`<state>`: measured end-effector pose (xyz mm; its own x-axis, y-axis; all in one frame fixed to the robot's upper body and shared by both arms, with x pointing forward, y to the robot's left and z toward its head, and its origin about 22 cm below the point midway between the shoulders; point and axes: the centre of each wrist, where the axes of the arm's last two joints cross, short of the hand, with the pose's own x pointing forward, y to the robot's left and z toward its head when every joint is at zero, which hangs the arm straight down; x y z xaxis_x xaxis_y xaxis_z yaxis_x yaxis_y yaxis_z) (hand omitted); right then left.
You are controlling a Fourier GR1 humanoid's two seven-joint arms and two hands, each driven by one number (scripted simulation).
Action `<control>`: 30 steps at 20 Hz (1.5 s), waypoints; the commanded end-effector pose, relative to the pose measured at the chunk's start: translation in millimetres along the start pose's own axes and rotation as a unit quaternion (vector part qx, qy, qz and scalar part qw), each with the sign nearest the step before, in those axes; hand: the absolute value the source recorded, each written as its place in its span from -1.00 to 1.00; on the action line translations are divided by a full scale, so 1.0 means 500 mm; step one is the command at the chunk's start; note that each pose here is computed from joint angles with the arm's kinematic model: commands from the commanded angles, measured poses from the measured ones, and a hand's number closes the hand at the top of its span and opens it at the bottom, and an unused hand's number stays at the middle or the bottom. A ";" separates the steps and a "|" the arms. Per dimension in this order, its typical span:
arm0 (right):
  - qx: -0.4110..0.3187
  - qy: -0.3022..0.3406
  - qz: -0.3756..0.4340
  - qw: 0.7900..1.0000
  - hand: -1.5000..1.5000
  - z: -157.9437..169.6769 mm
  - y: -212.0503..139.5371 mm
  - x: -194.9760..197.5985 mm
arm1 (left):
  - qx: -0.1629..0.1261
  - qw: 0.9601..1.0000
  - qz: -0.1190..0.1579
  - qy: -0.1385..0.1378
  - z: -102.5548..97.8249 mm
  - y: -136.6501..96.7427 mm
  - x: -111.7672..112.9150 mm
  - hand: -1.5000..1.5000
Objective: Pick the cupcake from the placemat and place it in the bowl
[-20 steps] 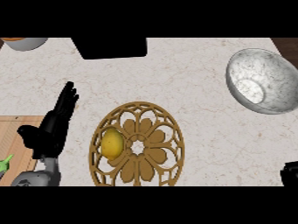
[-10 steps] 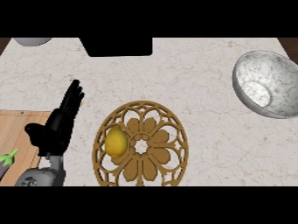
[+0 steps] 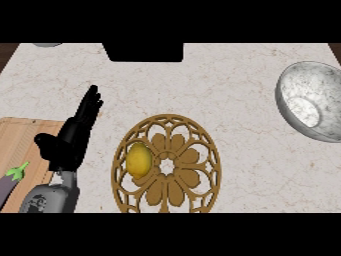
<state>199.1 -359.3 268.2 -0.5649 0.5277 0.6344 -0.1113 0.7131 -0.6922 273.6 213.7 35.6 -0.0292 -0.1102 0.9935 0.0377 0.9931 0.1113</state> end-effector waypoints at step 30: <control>0.098 0.119 0.005 0.988 -1.00 -0.089 0.105 -0.497 | -0.020 1.000 0.004 -0.007 -0.030 -0.031 0.001 0.00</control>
<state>367.1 -431.4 111.3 -0.3403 0.7233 0.6009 -0.1965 0.5702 -0.7976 284.4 199.7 29.0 -0.0429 -0.1051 0.9935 0.0713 0.9916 0.1080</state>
